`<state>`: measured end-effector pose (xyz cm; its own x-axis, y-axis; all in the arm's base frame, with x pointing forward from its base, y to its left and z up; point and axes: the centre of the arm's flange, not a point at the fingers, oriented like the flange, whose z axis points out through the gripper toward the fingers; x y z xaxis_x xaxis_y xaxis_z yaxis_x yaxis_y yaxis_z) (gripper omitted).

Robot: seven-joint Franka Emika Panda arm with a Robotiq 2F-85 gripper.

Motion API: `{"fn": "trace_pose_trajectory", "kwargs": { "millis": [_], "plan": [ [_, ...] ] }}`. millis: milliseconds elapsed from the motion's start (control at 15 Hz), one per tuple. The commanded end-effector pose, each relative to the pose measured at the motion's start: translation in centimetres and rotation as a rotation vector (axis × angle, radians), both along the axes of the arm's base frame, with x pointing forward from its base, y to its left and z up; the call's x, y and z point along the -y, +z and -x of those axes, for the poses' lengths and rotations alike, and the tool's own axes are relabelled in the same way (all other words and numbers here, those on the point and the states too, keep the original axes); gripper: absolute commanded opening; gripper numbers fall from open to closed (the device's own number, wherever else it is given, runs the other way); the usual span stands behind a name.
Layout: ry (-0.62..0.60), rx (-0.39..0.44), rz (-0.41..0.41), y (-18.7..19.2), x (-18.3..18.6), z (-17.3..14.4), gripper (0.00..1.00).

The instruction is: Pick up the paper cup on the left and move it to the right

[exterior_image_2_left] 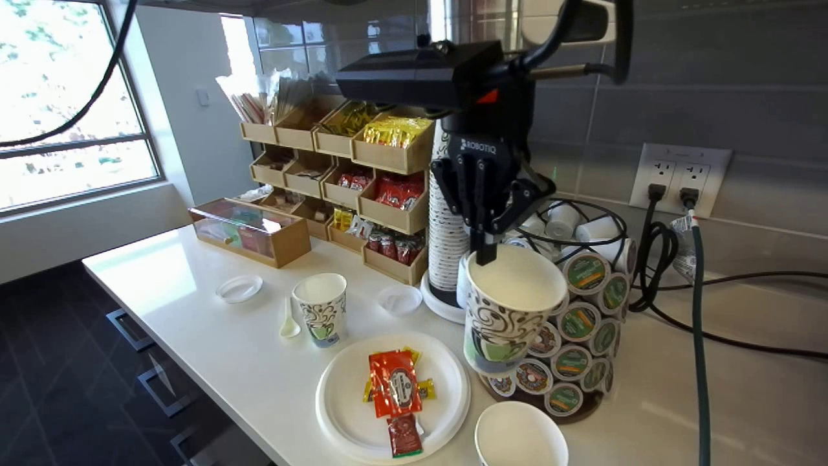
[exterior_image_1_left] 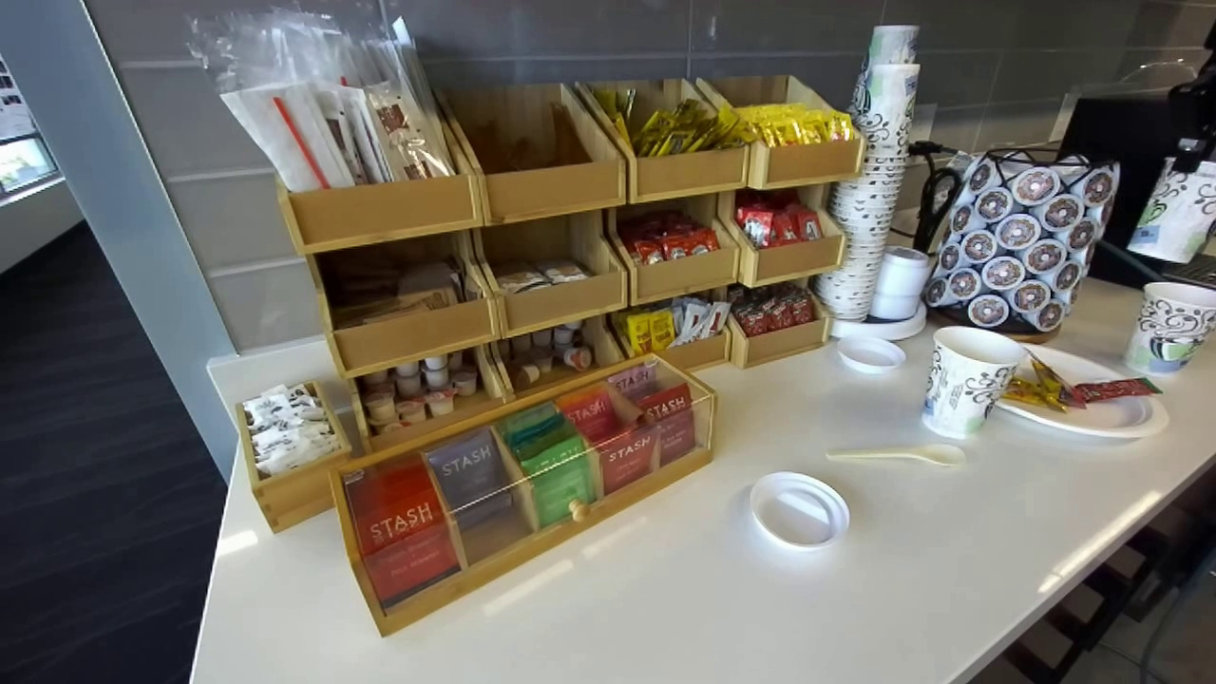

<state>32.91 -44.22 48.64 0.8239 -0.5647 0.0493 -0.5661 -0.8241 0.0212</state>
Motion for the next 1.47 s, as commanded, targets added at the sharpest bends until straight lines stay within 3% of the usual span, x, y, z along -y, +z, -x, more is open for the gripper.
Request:
{"fn": "trace_pose_trajectory", "kwargs": {
  "millis": [0, 600, 1067, 1400],
  "plan": [
    [-0.145, 0.039, 0.043, -1.7, 3.3, -0.1, 0.01],
    [-0.432, 0.028, 0.114, -6.0, 9.5, -0.4, 0.01],
    [-0.532, -0.009, 0.106, -8.4, 12.6, -0.4, 0.01],
    [-0.581, -0.069, 0.074, -12.5, 13.9, 0.1, 0.01]
  ]
}}
